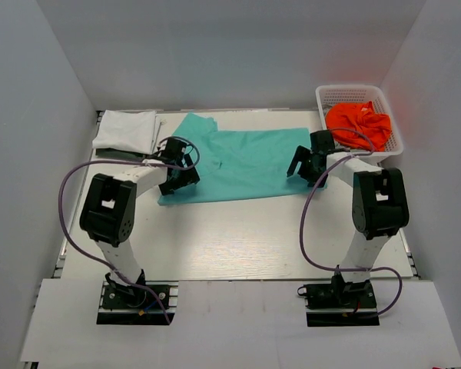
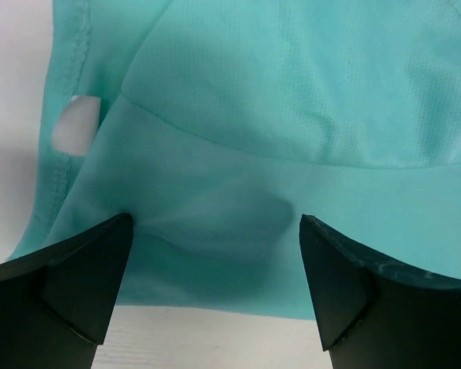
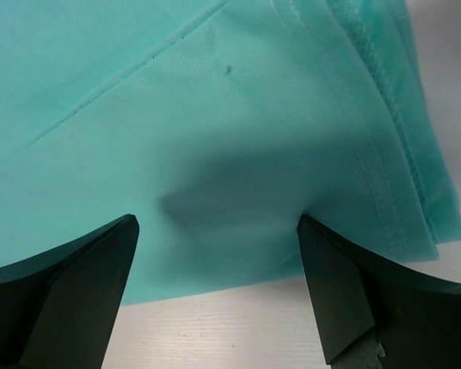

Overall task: Fold and stack the t-shirts
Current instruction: Fold the flattened tshirt in 1/3 of the way

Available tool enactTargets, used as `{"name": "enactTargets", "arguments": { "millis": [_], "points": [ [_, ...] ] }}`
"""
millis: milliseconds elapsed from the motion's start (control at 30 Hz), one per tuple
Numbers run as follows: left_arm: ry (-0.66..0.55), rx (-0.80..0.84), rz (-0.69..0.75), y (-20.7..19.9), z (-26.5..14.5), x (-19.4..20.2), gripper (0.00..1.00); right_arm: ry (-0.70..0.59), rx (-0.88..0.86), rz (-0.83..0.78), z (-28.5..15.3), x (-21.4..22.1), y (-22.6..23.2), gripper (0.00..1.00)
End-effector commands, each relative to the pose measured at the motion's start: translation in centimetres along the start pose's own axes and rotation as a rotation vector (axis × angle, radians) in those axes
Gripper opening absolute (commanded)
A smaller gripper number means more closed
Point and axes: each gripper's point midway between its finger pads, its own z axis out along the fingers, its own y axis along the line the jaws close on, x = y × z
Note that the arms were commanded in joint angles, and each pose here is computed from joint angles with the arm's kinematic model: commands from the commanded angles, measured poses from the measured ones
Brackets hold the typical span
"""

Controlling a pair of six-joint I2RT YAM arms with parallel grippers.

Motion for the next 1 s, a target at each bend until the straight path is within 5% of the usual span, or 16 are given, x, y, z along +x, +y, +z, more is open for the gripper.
{"name": "enactTargets", "arguments": {
  "millis": [0, 233, 367, 567, 733, 967],
  "points": [
    [0.079, -0.063, -0.044, 3.3, -1.3, 4.7, 1.00, 0.116, 0.044, 0.029, 0.0, 5.7, -2.4, 0.90],
    [0.205, -0.118, -0.116, 8.8, -5.6, 12.9, 1.00, 0.067, 0.036, 0.031, -5.5, 11.5, -4.7, 0.90],
    [0.193, -0.076, -0.147, 9.6, -8.7, 13.8, 1.00, 0.063, 0.024, -0.013, -7.7, 13.9, -5.9, 0.90],
    [-0.054, -0.007, -0.162, 7.1, -12.8, 6.3, 1.00, -0.036, -0.225, -0.168, -12.7, 10.0, -0.1, 0.90],
    [-0.214, 0.024, -0.149, 3.4, -14.0, -1.7, 1.00, -0.178, -0.158, -0.176, -13.9, 4.1, 0.8, 0.90],
    [-0.293, -0.025, -0.071, -0.9, -11.0, -10.5, 1.00, -0.207, -0.063, -0.143, -13.5, -0.9, 1.9, 0.90]
  ]
}}
